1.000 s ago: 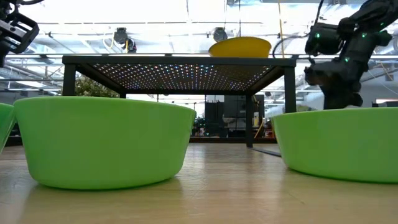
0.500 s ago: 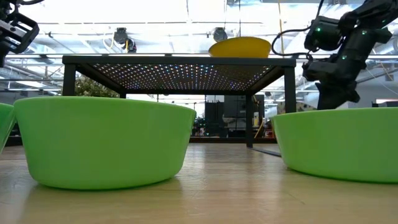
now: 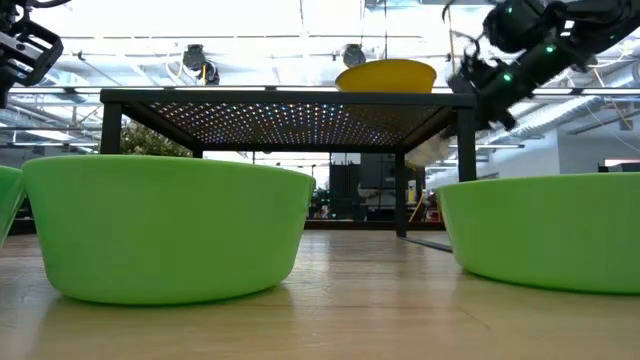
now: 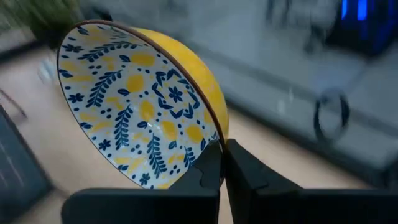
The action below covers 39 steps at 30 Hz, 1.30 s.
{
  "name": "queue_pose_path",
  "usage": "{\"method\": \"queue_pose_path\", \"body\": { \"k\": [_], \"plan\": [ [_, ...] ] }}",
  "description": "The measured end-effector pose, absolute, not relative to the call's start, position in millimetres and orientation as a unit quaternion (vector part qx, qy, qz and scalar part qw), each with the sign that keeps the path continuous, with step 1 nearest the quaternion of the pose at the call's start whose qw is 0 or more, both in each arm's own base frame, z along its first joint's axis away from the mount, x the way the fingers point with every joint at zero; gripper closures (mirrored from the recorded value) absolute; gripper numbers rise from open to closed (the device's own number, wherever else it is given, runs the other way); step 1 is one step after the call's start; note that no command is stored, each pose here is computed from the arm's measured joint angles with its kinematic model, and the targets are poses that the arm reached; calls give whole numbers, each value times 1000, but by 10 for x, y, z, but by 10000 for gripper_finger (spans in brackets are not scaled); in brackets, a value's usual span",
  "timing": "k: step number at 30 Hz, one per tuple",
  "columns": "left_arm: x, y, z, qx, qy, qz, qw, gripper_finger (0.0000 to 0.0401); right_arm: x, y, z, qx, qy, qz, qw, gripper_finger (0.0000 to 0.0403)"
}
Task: Pick & Place Mini bowls
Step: Stack the right white patterned bowl on top of the white patterned bowl on the shelf
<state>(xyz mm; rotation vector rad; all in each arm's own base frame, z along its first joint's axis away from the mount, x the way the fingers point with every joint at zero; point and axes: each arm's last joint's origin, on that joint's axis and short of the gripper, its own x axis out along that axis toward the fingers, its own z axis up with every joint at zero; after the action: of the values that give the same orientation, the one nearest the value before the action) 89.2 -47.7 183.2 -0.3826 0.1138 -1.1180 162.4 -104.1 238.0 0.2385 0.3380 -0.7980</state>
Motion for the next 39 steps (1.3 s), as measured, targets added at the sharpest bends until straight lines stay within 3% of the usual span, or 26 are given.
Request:
{"method": "queue_pose_path", "body": {
  "k": [5, 11, 19, 24, 28, 39],
  "plan": [
    [891, -478, 1832, -180, 53, -527, 829, 354, 1745, -1151, 2554, 23, 75, -380, 922, 402],
    [891, -478, 1831, -180, 54, -527, 829, 354, 1887, -1247, 2631, -54, 9, -312, 948, 403],
    [891, -478, 1832, -180, 53, -527, 829, 354, 2037, -1180, 2680, -46, -53, -185, 980, 403],
    [891, -478, 1831, -180, 54, -527, 829, 354, 2219, -961, 3142, -17, -93, -76, 993, 403],
    [891, -478, 1831, -180, 54, -527, 829, 354, 2434, -704, 3648, -19, -42, -18, 999, 403],
    [891, -478, 1831, -180, 54, -527, 829, 354, 3063, -446, 4554, -3, 149, -59, 987, 403]
  ]
}}
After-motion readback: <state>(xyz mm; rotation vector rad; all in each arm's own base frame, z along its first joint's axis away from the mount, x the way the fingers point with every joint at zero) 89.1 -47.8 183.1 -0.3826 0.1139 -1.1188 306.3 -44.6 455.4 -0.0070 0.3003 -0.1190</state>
